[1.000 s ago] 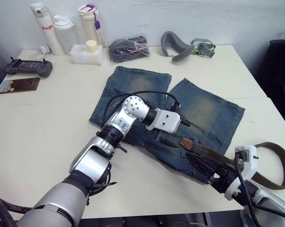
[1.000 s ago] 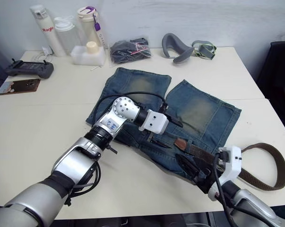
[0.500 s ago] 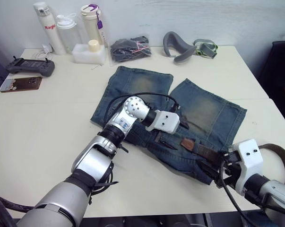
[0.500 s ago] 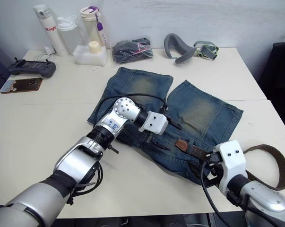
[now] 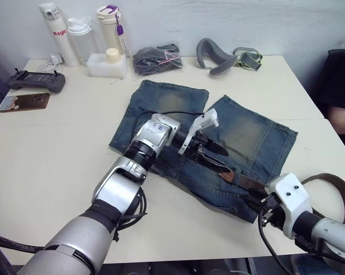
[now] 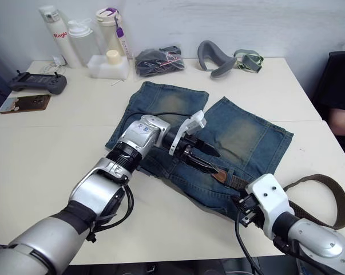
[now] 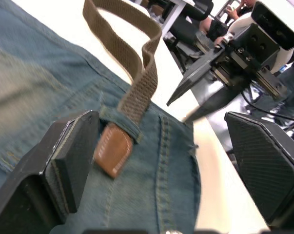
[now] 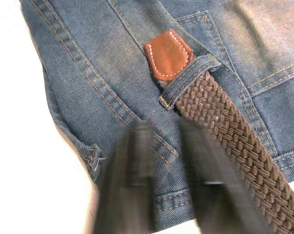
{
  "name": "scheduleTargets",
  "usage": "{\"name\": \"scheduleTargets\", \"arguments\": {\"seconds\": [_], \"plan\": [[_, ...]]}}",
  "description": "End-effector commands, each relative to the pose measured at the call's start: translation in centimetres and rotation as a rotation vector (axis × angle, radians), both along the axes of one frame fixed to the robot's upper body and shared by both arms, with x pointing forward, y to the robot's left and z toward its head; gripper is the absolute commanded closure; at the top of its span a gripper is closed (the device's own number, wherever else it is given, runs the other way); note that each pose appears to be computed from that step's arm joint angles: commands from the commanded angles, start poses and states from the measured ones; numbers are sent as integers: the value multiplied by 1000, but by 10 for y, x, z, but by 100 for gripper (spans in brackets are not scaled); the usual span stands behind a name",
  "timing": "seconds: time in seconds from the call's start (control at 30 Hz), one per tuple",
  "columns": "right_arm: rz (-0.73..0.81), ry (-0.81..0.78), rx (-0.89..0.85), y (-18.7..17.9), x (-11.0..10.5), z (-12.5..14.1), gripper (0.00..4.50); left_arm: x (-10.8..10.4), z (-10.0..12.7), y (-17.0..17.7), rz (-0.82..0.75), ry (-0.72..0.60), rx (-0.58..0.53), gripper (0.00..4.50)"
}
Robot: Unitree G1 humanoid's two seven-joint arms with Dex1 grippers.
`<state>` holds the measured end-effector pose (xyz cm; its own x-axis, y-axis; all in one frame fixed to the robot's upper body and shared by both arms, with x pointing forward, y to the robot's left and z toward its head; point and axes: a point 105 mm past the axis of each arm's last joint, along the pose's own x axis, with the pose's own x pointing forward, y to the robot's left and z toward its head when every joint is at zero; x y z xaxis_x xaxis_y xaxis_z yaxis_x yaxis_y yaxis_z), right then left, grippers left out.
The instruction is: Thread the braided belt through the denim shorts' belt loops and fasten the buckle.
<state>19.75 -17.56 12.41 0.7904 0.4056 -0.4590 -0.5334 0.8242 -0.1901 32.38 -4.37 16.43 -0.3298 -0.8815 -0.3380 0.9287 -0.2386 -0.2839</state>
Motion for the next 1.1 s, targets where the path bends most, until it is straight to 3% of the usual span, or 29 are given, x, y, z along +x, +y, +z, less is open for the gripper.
{"name": "scheduleTargets", "arguments": {"seconds": [0.03,0.8,0.9,1.1], "plan": [[106,-99,7,30,-9,17,438,2,-8,-1,0,-51,51,0],[105,-113,53,51,-5,4,438,-1,-47,-24,50,-34,110,0],[97,-110,48,50,-5,2,450,-1,-45,-25,52,-30,102,80],[17,-68,-25,34,-1,-12,450,-2,-44,-22,31,-36,107,345]]}}
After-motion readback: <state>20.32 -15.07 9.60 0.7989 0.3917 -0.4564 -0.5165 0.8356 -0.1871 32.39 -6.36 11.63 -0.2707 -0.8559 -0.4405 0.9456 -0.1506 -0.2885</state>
